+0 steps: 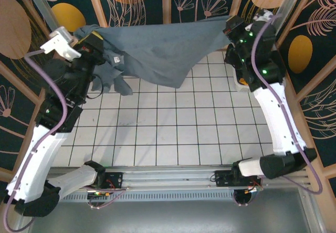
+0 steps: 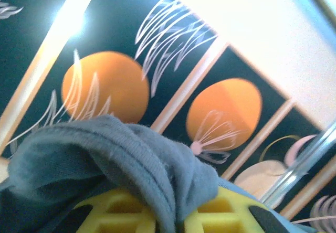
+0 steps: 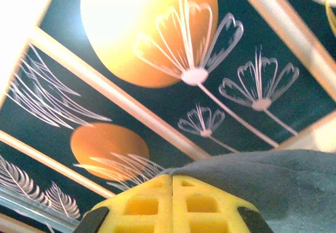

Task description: Fold and stack the t-shirts

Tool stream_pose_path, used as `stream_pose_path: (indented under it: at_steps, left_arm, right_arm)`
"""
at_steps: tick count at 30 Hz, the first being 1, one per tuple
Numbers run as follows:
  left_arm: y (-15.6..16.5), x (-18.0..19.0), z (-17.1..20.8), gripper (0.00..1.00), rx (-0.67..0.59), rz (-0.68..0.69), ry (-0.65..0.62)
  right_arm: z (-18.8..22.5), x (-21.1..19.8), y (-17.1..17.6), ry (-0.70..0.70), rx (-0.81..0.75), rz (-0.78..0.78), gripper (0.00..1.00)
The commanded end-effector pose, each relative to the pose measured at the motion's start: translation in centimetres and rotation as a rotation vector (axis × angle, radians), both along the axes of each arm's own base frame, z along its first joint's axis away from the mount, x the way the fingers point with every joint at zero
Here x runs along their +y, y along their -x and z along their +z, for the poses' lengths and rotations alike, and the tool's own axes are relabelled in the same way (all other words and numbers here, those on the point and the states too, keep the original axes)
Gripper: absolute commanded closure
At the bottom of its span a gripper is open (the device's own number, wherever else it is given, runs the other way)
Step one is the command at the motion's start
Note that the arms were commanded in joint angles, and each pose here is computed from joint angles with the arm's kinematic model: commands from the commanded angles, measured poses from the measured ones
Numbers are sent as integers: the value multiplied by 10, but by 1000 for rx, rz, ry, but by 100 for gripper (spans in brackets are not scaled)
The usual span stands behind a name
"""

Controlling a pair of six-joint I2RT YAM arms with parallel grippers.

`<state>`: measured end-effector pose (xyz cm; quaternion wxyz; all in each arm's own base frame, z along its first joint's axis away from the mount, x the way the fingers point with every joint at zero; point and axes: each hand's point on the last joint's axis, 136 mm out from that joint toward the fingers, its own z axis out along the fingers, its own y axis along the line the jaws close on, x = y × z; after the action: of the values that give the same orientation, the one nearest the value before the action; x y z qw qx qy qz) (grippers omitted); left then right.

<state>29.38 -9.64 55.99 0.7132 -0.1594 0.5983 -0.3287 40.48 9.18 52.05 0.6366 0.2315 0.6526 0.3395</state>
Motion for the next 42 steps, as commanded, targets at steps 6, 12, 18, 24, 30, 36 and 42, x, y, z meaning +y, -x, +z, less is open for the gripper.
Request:
stream_pose_path:
  at_steps: [6, 12, 18, 24, 30, 36, 42]
  left_arm:
    - [-54, -13, -41, 83, 127, 55, 80]
    - [-150, -1, -137, 95, 357, 219, -32]
    - [-260, 50, -264, 100, 646, 210, 85]
    - [-297, 43, -316, 35, 833, 91, 15]
    - [-199, 45, -363, 39, 981, 103, 39]
    - [-66, 45, -439, 48, 1245, 101, 90]
    - [-13, 55, -489, 48, 1376, 142, 81]
  right_arm:
    - [-3, -35, -48, 62, 2, -137, 100]
    - [-102, -32, -156, 72, 229, -87, 100]
    - [-235, -7, -239, 20, 555, 113, 78]
    - [-270, -3, -222, 95, 669, 120, 53]
    - [-262, 11, -149, 164, 666, 129, 51]
    - [-307, 51, -56, 224, 728, 251, 52]
    - [-382, 50, 19, 238, 910, 298, 52]
